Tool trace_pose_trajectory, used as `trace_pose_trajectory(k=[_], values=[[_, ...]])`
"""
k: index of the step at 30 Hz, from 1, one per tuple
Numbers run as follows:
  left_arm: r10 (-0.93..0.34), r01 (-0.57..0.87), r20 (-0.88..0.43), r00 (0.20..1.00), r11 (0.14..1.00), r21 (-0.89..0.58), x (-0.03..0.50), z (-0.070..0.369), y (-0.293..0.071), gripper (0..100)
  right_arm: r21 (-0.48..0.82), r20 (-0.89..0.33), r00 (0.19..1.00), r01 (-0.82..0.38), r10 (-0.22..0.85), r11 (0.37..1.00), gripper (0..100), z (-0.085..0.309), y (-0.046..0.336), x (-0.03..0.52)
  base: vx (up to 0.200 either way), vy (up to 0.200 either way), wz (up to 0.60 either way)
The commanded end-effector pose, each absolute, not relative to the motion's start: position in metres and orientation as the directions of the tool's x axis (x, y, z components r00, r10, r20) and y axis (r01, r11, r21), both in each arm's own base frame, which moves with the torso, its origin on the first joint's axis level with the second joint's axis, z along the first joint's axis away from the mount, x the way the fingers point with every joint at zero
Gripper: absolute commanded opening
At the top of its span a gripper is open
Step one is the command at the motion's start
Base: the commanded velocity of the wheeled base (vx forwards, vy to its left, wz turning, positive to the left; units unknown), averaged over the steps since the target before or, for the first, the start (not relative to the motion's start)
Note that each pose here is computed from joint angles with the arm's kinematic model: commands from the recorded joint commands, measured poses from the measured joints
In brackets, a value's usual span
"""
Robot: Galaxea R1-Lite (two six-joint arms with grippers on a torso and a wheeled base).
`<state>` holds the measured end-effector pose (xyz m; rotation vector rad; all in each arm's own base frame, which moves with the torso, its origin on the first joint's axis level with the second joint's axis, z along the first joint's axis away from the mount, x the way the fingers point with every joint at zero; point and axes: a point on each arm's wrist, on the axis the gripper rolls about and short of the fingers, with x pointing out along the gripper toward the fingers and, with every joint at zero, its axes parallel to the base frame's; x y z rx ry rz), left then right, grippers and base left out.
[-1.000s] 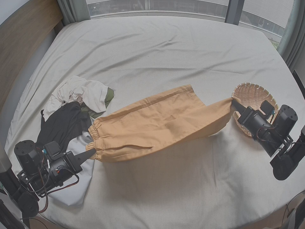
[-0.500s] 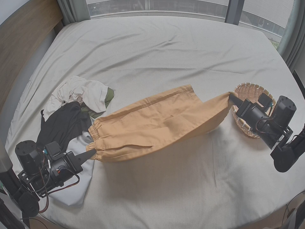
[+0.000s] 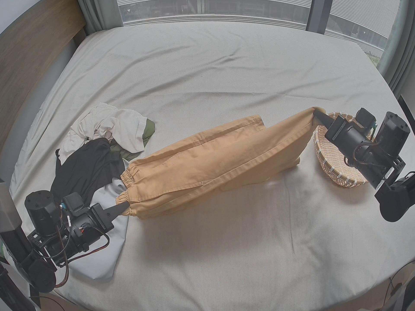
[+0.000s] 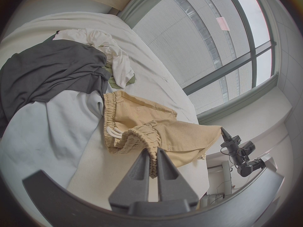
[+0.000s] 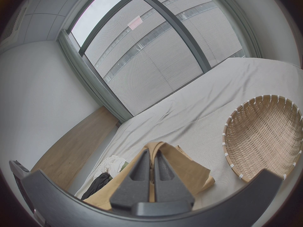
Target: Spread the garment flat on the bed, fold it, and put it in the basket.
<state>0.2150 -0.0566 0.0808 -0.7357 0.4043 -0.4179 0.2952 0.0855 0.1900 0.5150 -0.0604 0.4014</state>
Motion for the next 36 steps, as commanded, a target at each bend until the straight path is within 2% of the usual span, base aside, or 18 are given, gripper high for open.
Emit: trace_pose_trajectory(k=[1,11,20,36], values=[[-0.494,0.216,-0.207,0.844,0.667,-0.714,0.215,0.080,-0.057,0,0.472,0.132,0.923,-0.380,0.362,0.796,0,0.181,0.087,0.302,0.000,0.000,0.00],[-0.492,0.191,-0.227,0.840,0.661,-0.726,0.224,0.073,-0.058,0,0.483,0.113,0.925,-0.371,0.364,0.793,0,0.172,0.094,0.325,0.000,0.000,0.00],[-0.425,0.131,-0.151,0.893,0.564,-0.815,0.245,0.084,-0.061,0,0.530,0.073,0.927,-0.349,0.368,0.773,0,0.165,0.106,0.366,0.000,0.000,0.00],[-0.358,0.070,-0.178,0.917,0.581,-0.811,0.272,0.067,-0.062,0,0.526,0.085,0.904,-0.398,0.420,0.752,0,0.159,0.123,0.413,0.000,0.000,0.00]])
